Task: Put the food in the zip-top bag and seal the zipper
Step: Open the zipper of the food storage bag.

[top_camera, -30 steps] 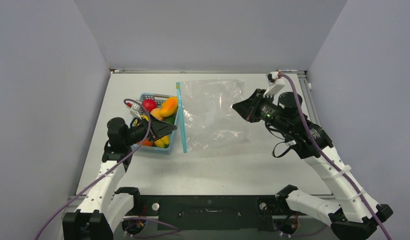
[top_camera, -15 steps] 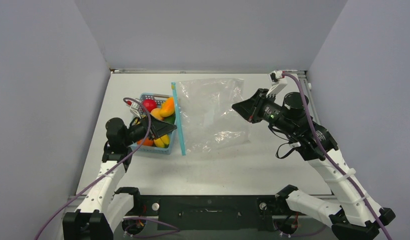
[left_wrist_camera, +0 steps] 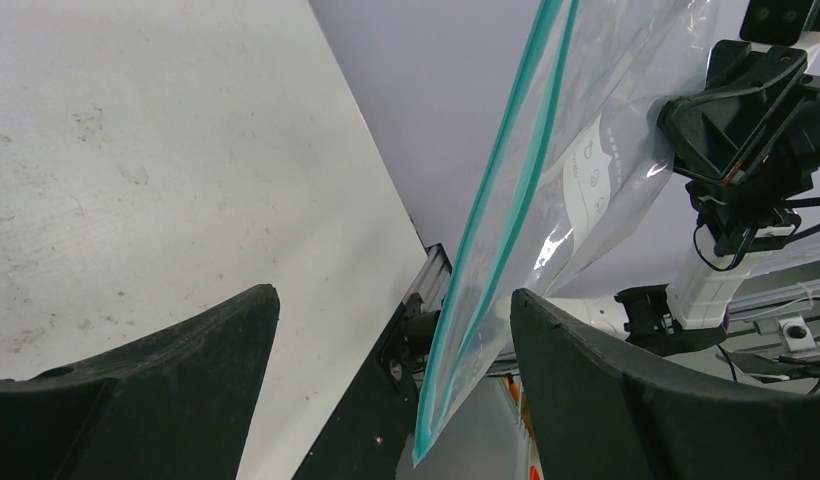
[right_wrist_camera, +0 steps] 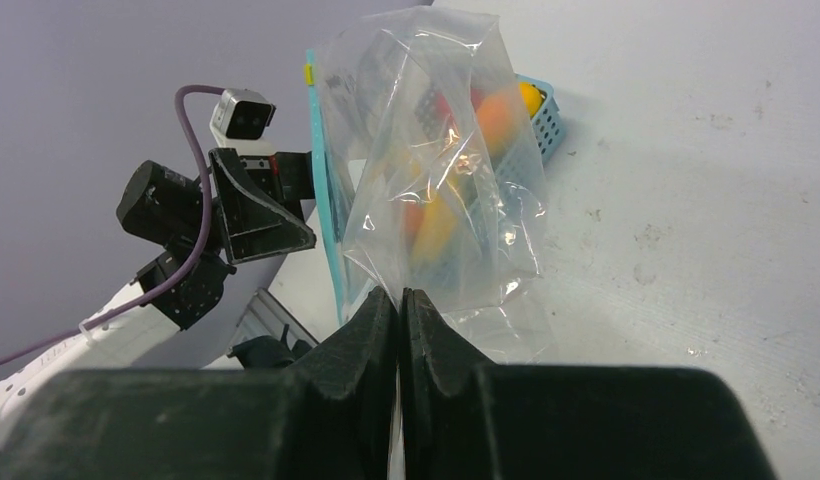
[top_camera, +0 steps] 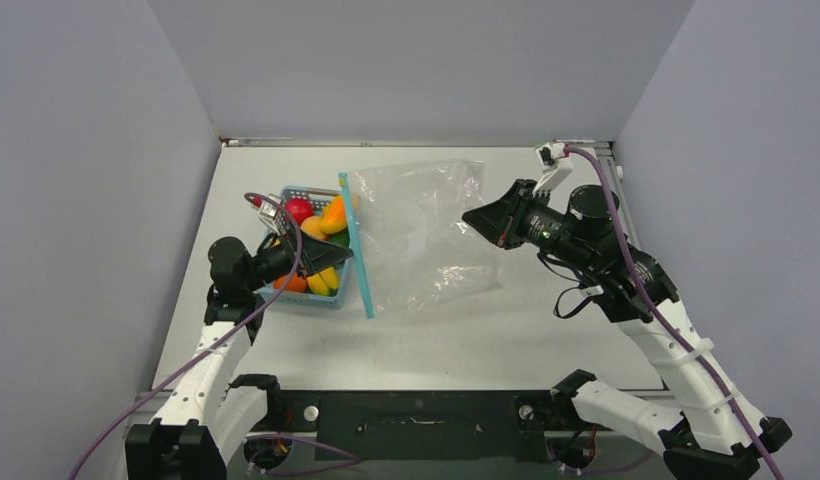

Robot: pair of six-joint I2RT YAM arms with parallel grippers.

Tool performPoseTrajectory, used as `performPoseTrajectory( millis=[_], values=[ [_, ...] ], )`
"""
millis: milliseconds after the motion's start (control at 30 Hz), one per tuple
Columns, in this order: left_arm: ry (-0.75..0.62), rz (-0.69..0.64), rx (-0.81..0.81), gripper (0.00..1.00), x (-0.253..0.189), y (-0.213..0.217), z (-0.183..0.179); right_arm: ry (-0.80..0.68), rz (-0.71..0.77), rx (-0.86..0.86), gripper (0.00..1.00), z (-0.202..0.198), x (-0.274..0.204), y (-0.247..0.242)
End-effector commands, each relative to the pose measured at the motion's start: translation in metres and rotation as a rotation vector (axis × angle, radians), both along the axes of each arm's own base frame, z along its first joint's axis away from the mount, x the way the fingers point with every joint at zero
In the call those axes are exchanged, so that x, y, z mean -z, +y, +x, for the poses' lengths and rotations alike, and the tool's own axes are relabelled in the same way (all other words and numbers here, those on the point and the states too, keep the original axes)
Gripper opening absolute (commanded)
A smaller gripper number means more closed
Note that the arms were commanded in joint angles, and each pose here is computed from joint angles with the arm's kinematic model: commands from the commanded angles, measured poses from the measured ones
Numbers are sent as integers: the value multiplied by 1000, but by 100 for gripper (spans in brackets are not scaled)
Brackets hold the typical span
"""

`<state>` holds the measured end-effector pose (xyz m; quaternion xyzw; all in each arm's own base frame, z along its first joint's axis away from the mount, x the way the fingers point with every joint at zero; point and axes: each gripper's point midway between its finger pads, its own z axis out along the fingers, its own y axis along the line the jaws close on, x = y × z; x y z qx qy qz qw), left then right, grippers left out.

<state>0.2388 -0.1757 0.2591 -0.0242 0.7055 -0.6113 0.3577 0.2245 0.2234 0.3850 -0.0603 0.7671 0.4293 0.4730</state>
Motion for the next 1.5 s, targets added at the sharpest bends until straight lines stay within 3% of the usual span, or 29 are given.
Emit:
performPoseTrajectory(
  millis=[0, 800, 1467],
  values=[
    [-80, -8, 25, 83, -12, -1, -5, -59, 63, -23, 5, -9, -29, -2],
    [-106, -4, 4, 81, -19, 0, -6, -70, 103, -50, 5, -23, -39, -4],
    [-219, -13, 118, 82, -42, -23, -34, -52, 121, -76, 5, -28, -32, -1]
  ],
)
